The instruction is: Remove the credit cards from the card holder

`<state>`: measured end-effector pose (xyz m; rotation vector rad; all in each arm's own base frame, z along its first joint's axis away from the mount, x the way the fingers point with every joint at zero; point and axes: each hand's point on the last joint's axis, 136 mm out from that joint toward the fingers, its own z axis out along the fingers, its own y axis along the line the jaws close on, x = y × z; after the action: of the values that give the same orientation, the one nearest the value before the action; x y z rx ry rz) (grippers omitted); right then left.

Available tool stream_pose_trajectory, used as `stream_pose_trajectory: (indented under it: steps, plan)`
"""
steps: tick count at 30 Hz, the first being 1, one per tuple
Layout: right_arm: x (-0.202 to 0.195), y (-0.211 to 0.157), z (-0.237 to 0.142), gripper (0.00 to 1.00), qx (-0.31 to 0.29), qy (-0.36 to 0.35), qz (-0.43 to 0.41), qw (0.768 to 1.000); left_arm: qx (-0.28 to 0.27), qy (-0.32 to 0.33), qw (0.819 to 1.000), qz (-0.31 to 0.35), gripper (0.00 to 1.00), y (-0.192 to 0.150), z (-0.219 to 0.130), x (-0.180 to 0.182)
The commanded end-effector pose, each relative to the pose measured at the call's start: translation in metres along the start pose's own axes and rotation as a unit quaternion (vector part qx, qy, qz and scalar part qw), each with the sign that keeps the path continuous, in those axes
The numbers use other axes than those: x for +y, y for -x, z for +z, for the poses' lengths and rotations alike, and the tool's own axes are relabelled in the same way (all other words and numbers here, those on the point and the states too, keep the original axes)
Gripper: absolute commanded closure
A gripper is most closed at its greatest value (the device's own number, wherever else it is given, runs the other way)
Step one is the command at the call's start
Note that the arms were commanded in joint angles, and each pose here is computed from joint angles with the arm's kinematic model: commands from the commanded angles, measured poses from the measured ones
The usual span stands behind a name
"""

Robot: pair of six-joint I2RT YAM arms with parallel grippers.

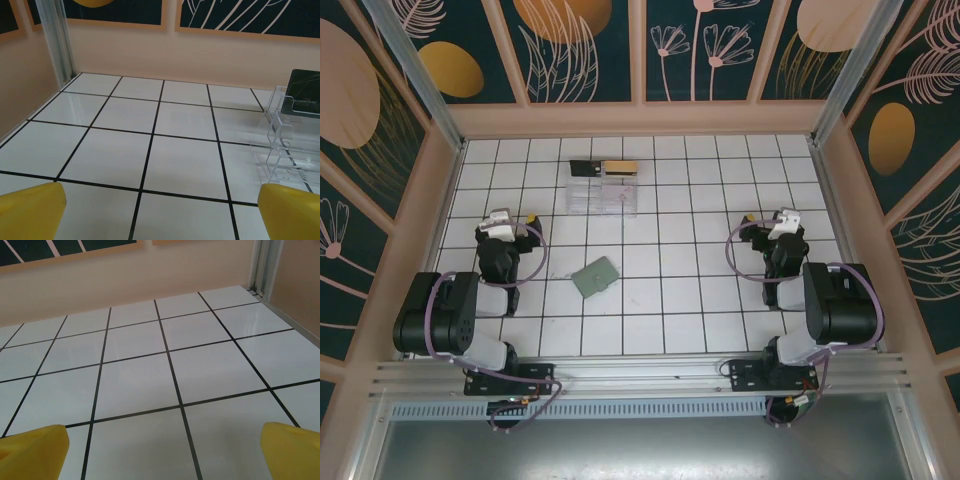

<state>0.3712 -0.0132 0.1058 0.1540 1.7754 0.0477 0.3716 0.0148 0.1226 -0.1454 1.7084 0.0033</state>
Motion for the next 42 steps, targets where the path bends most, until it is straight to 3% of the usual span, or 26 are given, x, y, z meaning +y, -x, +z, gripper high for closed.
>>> stream_pose_trajectory:
  steps: [1,22,25,27,30,32,35,37,42]
  plan:
    - [0.001,0.017,0.004,0.01,-0.03,0.006,-0.006,1.0,-0.027,-0.005,1.0,0.006,0.01,0.015,0.004,-0.001]
    - [0.0,0.017,0.005,0.01,-0.029,0.005,-0.004,1.0,-0.026,-0.005,1.0,0.005,0.01,0.015,0.004,-0.001]
    - [0.001,0.02,0.003,0.01,-0.035,0.005,-0.004,0.999,-0.025,-0.002,1.0,0.005,0.01,0.024,0.008,-0.001]
    - [-0.006,0.033,-0.002,0.01,-0.044,-0.026,0.004,0.999,-0.003,0.035,0.999,-0.005,0.01,0.041,0.017,0.009]
    - [-0.019,0.056,-0.002,0.01,-0.019,-0.074,0.051,0.996,0.008,0.145,0.987,-0.064,0.01,0.076,0.016,0.041]
    - [-0.018,0.073,-0.004,0.01,-0.015,-0.079,0.085,0.993,0.023,0.167,0.98,-0.105,0.01,0.093,0.013,0.045]
    - [-0.021,0.089,-0.01,0.01,-0.025,-0.089,0.172,0.981,0.039,0.139,0.971,-0.189,0.01,0.119,0.004,0.031]
    - [-0.035,0.083,-0.015,0.01,-0.006,-0.139,0.265,0.954,0.042,0.125,0.958,-0.256,0.01,0.125,-0.006,0.025]
    - [-0.003,0.084,-0.011,0.01,0.053,-0.057,0.274,0.959,0.042,-0.01,0.949,-0.313,0.01,0.122,-0.028,-0.017]
